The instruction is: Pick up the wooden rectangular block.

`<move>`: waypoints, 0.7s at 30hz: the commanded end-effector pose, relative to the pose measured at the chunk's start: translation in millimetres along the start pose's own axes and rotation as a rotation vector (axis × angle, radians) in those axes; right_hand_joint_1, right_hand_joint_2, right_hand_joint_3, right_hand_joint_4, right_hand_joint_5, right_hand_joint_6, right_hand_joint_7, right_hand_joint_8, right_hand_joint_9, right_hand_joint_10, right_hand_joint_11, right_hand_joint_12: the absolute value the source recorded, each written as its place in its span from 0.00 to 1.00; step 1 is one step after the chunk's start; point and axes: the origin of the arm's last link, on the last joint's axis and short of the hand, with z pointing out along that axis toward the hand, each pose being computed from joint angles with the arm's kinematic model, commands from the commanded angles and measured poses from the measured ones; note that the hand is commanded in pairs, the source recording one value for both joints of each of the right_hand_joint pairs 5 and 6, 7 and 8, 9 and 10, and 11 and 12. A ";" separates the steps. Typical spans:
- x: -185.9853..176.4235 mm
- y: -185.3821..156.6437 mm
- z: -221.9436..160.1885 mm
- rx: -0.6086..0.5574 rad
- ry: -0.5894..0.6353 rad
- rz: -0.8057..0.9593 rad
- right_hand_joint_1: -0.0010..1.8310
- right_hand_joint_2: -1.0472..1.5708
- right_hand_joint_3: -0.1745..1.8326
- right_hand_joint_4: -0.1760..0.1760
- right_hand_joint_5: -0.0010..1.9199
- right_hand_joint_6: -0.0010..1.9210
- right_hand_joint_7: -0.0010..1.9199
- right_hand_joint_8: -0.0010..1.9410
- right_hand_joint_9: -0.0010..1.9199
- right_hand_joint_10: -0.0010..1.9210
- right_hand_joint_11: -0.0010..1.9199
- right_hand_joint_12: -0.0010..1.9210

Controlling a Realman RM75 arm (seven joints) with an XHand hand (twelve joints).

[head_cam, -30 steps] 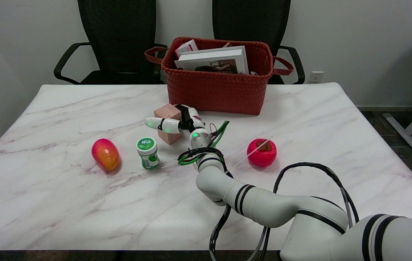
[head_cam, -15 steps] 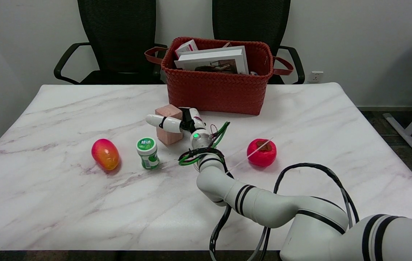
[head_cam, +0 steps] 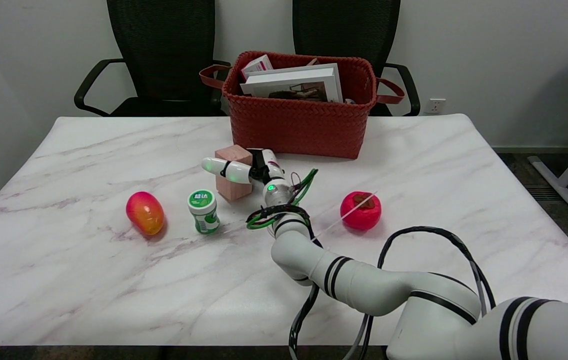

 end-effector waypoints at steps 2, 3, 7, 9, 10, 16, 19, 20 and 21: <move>5.3 -8.8 -2.9 0.040 0.033 0.024 0.62 0.68 0.04 0.50 0.69 0.69 0.83 0.82 0.75 0.75 0.54 0.54; 5.5 -9.3 -3.4 0.042 0.033 0.028 0.62 0.68 0.05 0.50 0.70 0.70 0.84 0.83 0.75 0.75 0.54 0.54; 8.0 -17.8 -4.2 0.071 0.042 0.043 0.62 0.69 0.07 0.50 0.70 0.70 0.84 0.83 0.76 0.76 0.56 0.56; 10.2 -23.1 -4.3 0.088 0.052 0.046 0.62 0.69 0.08 0.50 0.70 0.70 0.84 0.83 0.76 0.76 0.56 0.56; 11.1 -26.1 -4.6 0.098 0.055 0.051 0.62 0.69 0.08 0.50 0.70 0.70 0.84 0.84 0.76 0.76 0.56 0.56; 14.9 -31.9 -5.0 0.119 0.059 0.063 0.61 0.70 0.10 0.50 0.71 0.71 0.87 0.86 0.79 0.79 0.60 0.60; 14.8 -32.4 -5.6 0.120 0.059 0.071 0.61 0.70 0.10 0.50 0.71 0.71 0.87 0.86 0.79 0.79 0.61 0.61; 14.6 -32.8 -5.8 0.120 0.059 0.073 0.61 0.70 0.10 0.50 0.71 0.71 0.87 0.86 0.79 0.79 0.60 0.60; 14.5 -32.5 -6.0 0.120 0.059 0.073 0.61 0.70 0.10 0.50 0.71 0.71 0.87 0.87 0.79 0.79 0.60 0.60</move>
